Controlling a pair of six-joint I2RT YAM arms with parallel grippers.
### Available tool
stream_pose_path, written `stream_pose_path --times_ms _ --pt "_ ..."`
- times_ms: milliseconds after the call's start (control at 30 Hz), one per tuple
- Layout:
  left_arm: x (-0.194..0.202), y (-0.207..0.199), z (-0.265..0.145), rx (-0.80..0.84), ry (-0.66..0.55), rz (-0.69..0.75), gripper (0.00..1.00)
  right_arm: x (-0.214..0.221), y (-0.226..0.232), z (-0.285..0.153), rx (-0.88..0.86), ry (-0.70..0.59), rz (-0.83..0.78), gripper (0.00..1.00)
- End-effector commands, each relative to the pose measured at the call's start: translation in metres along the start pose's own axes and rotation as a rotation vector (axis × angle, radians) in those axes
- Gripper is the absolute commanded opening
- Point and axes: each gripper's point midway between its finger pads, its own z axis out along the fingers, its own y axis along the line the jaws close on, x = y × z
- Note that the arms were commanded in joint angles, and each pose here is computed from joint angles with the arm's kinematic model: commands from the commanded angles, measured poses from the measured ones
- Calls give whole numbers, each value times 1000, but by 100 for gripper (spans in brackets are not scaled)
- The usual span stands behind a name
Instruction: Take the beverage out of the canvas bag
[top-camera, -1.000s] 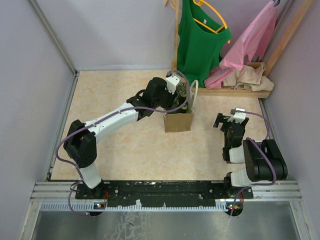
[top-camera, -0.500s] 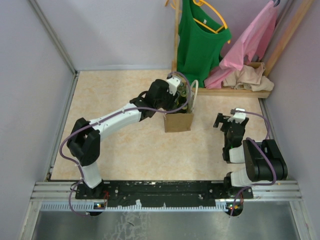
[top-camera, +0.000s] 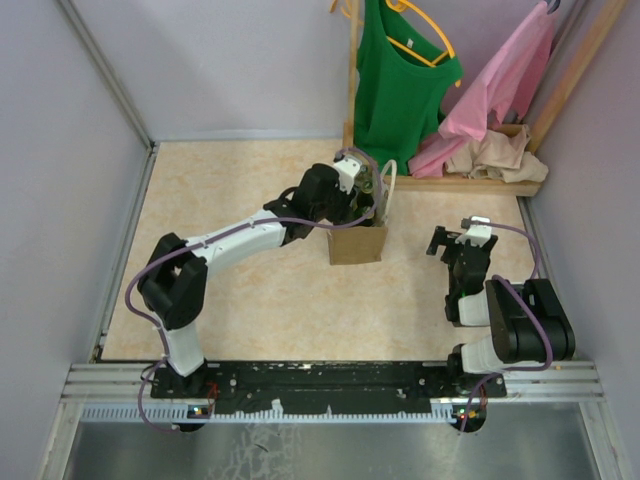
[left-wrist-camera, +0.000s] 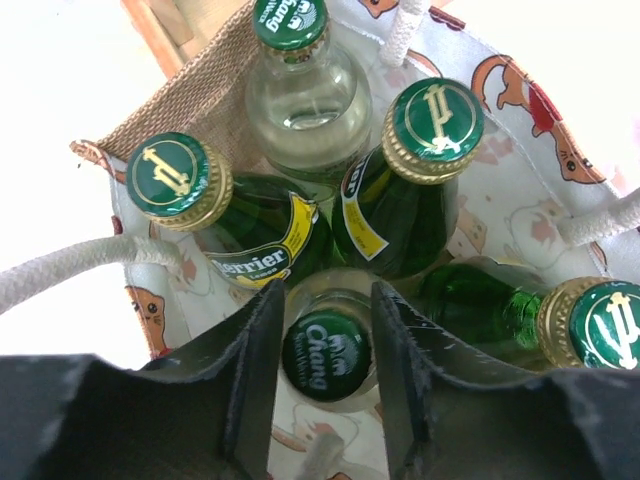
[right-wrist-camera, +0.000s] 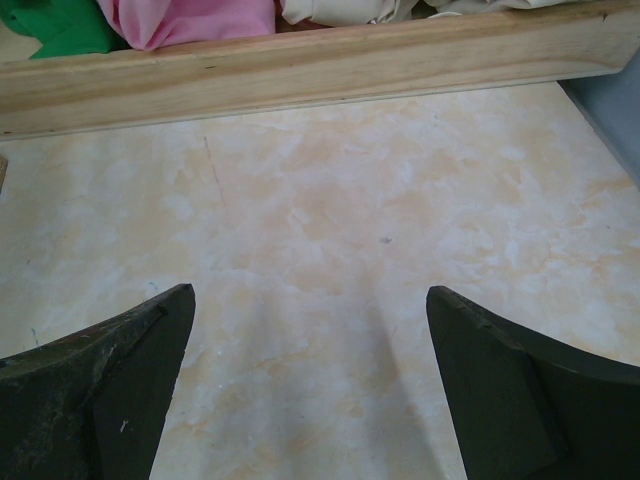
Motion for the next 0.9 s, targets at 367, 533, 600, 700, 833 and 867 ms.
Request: stream_pose_path --times_ms 367,533,600,700,833,867 --pt "0 13 5 -41 15 11 0 -25 5 9 -7 -81 0 99" --pt "-43 14 -18 -21 -87 24 0 -25 5 9 -7 -82 1 99" --pt "-62 17 -28 -23 -128 30 0 -25 5 9 -7 -82 -1 99" --pt "-90 18 -43 -13 -191 44 0 -25 5 9 -8 -82 0 99" --pt "-122 17 -61 5 -263 60 0 -25 5 9 -6 -82 0 99" --pt "-129 17 -65 8 -280 63 0 -25 5 9 -6 -81 0 99"
